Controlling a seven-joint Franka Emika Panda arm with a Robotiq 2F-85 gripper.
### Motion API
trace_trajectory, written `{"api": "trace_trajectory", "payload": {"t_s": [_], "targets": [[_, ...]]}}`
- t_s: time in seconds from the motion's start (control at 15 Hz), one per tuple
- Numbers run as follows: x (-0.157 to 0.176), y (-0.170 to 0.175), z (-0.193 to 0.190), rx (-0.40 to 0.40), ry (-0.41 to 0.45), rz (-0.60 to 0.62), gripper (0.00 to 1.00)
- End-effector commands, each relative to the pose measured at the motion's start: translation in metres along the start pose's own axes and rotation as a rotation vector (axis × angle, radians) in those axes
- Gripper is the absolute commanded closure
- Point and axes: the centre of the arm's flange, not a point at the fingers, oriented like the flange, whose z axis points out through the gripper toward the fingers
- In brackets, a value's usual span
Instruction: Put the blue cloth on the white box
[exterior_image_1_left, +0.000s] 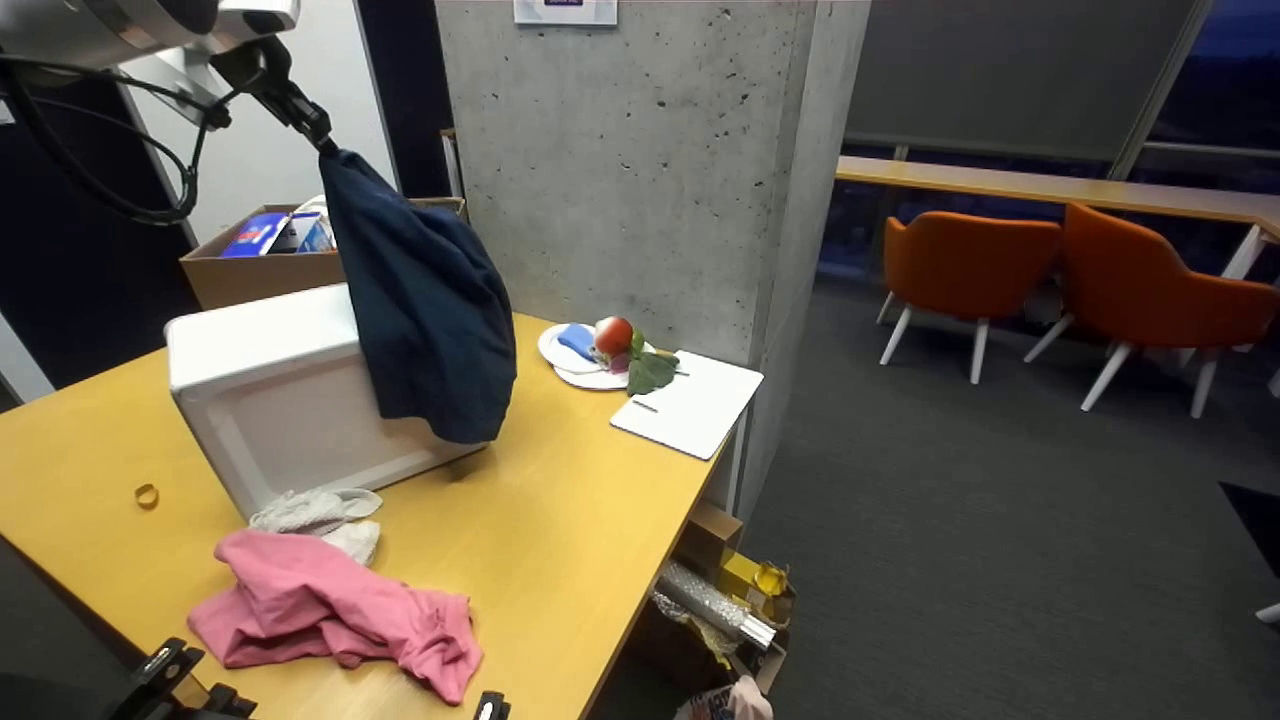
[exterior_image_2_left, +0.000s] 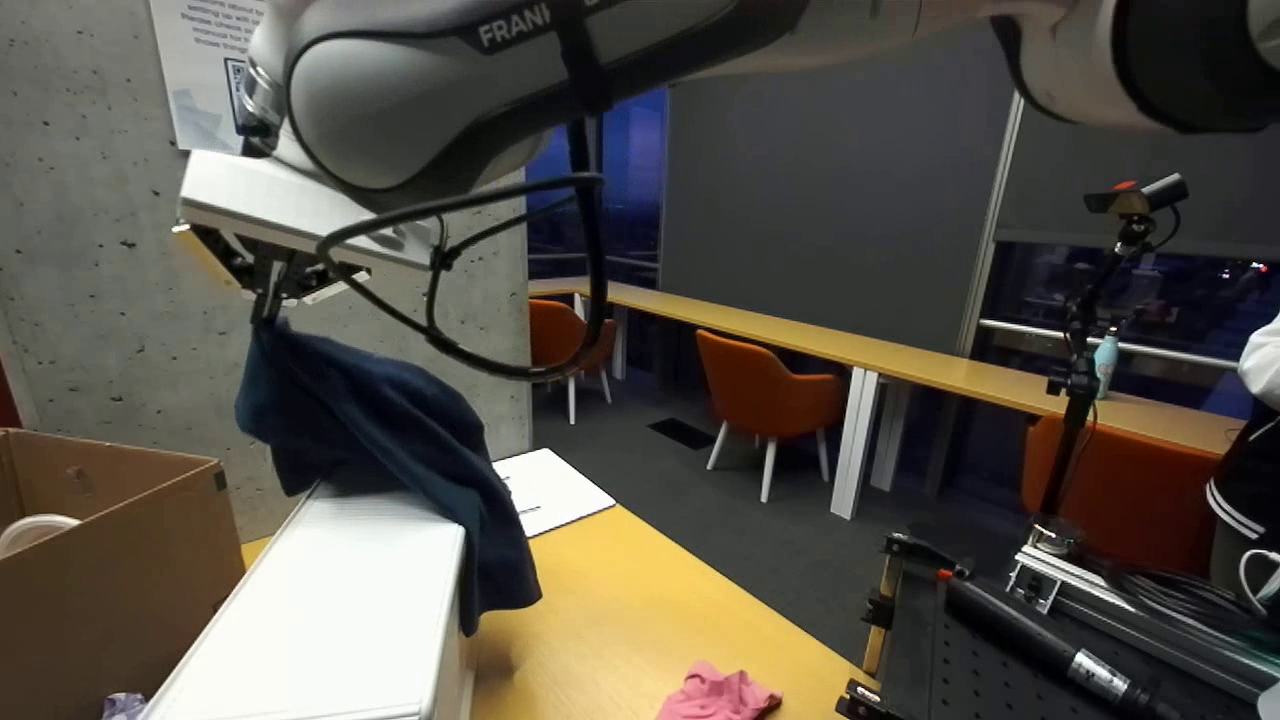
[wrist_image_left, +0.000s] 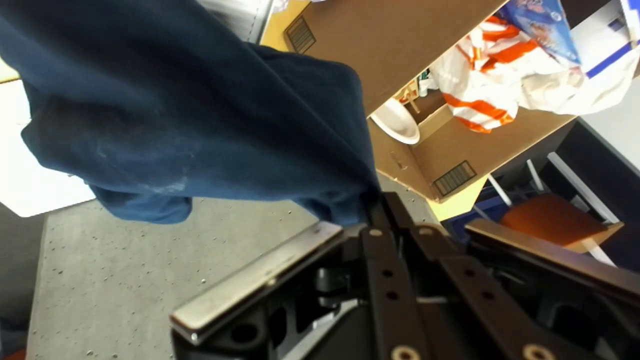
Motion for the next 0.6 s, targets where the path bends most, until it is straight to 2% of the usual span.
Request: {"api": "trace_trajectory", "payload": {"t_s": [0.0,0.2,0.53], "targets": [[0.009,-0.040,0.036,0.013,-0.016,-0.024,0.67],[0.009,-0.032,0.034,0.001,-0.028,-0.018,0.45],[0.022,0.014,-0.007,-0.114,-0.122,0.013,0.08]]}}
